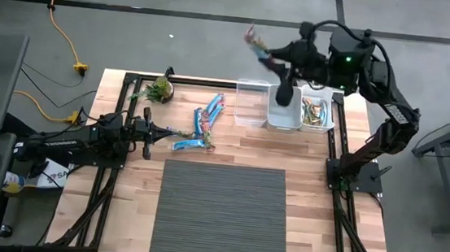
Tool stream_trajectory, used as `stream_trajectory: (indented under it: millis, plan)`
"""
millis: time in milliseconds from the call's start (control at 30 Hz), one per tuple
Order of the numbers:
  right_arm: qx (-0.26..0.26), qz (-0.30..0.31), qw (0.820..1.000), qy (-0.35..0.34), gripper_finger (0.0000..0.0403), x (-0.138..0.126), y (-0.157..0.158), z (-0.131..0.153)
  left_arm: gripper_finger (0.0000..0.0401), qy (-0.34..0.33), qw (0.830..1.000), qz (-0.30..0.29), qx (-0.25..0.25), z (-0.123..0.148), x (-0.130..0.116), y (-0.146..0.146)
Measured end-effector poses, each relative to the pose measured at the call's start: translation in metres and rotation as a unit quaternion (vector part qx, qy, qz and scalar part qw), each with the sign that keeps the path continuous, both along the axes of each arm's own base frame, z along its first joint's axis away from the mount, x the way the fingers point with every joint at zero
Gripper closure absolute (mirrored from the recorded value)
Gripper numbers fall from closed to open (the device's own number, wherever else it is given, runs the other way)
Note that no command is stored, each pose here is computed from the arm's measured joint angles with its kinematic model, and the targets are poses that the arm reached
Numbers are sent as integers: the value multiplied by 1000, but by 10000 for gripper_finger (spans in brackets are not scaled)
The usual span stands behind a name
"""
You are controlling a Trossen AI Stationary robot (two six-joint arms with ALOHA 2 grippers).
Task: Pick and place Granola Bars by type
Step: Put the red granola bar into the gray bin
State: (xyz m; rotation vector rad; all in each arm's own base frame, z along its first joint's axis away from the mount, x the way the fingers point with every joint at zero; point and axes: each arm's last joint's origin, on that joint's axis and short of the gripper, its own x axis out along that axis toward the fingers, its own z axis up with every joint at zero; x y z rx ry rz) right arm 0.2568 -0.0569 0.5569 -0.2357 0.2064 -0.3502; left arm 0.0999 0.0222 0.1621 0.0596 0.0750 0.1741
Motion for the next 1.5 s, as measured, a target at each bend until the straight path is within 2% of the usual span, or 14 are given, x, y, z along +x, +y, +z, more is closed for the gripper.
stream_trajectory:
  millis: [133, 300, 467, 600, 767, 900, 1000, 1167, 1300, 1500]
  plan:
    - [7, -153, 988, 12, 336, -7, -10, -4, 400, 0, 1000, 0, 0, 0, 0, 0]
    - [45, -310, 950, 12, 336, -19, -31, -11, 400, 0, 1000, 0, 0, 0, 0, 0]
    - [113, -407, 906, 14, 336, -33, -57, -26, 400, 0, 1000, 0, 0, 0, 0, 0]
    - [147, -463, 873, 45, 336, -34, -82, -52, 400, 0, 1000, 0, 0, 0, 0, 0]
    - [211, -485, 842, 105, 336, -27, -114, -103, 400, 0, 1000, 0, 0, 0, 0, 0]
    - [269, -491, 814, 152, 336, -21, -133, -154, 400, 0, 1000, 0, 0, 0, 0, 0]
    - [306, -483, 802, 175, 336, -16, -141, -193, 400, 0, 1000, 0, 0, 0, 0, 0]
    - [357, -474, 783, 188, 336, -13, -147, -253, 400, 0, 1000, 0, 0, 0, 0, 0]
    - [403, -472, 761, 190, 336, -18, -147, -296, 400, 0, 1000, 0, 0, 0, 0, 0]
    - [455, -466, 735, 187, 336, -29, -141, -346, 400, 0, 1000, 0, 0, 0, 0, 0]
